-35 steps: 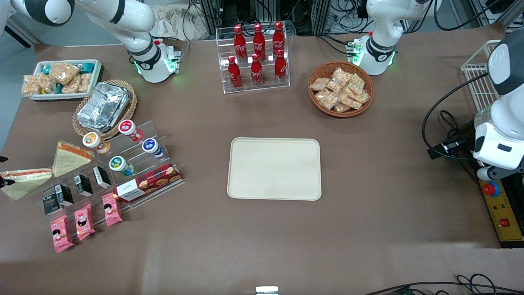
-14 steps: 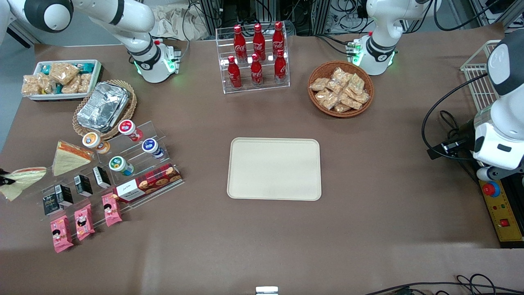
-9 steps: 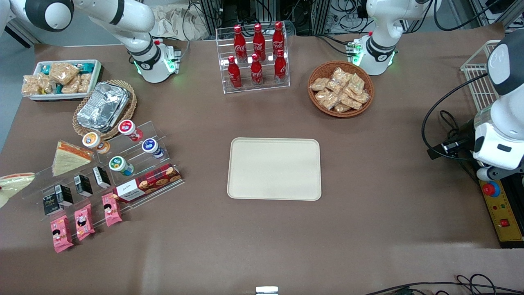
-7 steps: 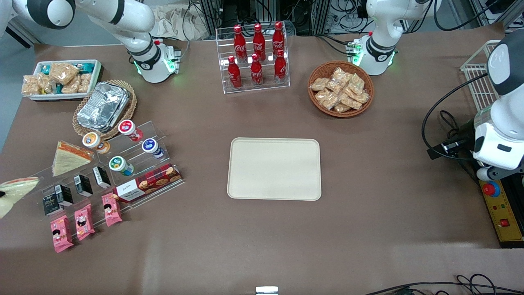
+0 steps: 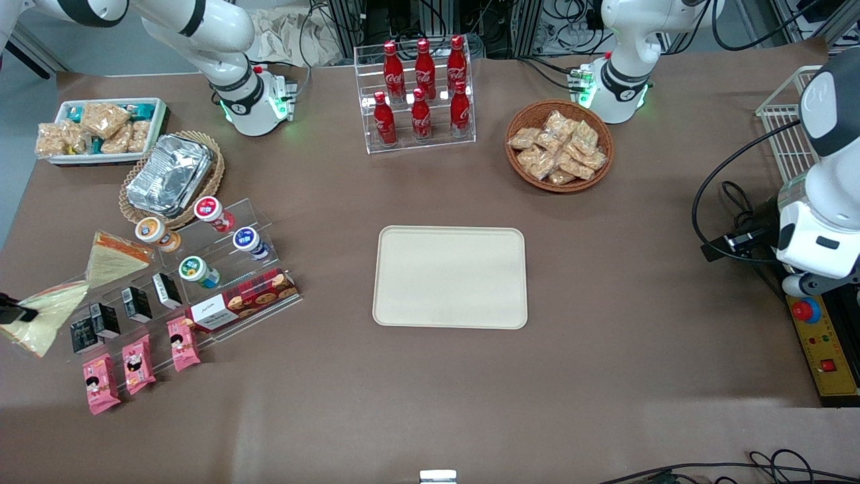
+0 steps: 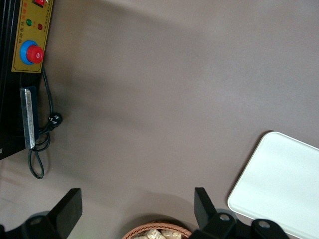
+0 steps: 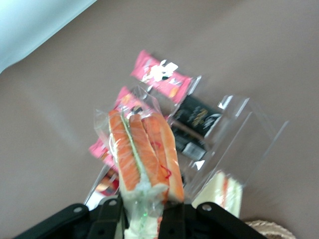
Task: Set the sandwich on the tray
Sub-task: 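Lift the sandwich out of the rack with the right gripper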
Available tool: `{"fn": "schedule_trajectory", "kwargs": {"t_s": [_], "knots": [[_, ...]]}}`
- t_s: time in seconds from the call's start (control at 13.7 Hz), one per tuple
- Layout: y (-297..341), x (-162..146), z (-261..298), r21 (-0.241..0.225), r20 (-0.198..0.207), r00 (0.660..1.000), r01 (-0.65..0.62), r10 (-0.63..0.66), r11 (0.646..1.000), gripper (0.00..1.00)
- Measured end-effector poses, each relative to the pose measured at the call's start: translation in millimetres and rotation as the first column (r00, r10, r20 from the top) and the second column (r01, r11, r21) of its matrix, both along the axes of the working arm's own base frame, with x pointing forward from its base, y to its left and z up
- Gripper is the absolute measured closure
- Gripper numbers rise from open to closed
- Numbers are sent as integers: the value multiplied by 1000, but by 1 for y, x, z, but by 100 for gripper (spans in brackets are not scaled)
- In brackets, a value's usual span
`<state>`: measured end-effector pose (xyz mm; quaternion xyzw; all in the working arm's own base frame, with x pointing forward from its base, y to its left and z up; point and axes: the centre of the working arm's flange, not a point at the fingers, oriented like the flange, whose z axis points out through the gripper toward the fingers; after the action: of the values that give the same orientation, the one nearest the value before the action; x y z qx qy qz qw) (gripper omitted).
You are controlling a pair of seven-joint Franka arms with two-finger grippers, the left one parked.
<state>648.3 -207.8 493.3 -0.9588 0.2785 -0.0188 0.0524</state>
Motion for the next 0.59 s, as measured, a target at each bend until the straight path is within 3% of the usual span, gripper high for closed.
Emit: {"fn": "schedule_trajectory", "kwargs": {"t_s": [0.29, 0.59], "knots": [[105, 18, 20, 13, -13, 986, -166, 166, 986, 73], [244, 10, 55, 28, -16, 927, -375, 375, 927, 73]]}}
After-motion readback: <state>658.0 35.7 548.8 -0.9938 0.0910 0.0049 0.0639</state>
